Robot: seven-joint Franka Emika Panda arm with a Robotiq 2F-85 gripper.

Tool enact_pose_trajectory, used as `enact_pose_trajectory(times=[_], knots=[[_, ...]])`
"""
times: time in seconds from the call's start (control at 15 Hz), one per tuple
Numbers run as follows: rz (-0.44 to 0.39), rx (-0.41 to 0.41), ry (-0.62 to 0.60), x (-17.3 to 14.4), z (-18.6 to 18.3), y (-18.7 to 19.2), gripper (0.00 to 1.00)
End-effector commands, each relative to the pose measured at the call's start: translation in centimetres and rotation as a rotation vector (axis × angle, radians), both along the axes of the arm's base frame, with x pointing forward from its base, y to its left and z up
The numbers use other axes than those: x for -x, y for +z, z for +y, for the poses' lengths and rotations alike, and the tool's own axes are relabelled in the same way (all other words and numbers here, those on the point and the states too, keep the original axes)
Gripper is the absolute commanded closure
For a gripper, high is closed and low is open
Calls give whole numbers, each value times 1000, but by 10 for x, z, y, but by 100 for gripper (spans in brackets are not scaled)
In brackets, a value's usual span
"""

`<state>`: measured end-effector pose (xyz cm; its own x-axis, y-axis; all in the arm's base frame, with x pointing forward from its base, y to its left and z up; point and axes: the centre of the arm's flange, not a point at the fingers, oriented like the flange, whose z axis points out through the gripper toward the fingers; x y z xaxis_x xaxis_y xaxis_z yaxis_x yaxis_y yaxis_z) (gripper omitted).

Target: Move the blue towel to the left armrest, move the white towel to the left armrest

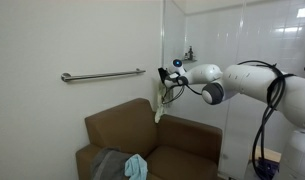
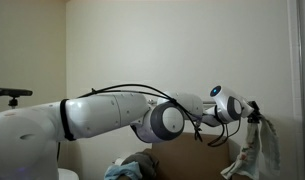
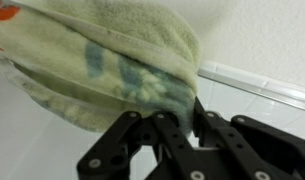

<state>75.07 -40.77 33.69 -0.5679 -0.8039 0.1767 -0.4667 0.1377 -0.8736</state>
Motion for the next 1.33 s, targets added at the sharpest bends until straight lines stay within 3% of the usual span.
enact_pose_trajectory(times=[0.0,0.33,0.47,0.53,0.6,0.87,0.93,1.07,1.27], knots=[[173,-39,5,66,33,-12,96],[447,-141,64,65,36,-55,96],[406,-156,97,64,40,-55,96],[332,-169,88,61,42,-45,96],[388,-149,64,-4,9,-64,91],[355,-157,73,-6,12,-56,91],[355,-157,73,-6,12,-56,96],[432,-188,207,19,35,-56,97],[452,-123,367,47,62,-33,96]])
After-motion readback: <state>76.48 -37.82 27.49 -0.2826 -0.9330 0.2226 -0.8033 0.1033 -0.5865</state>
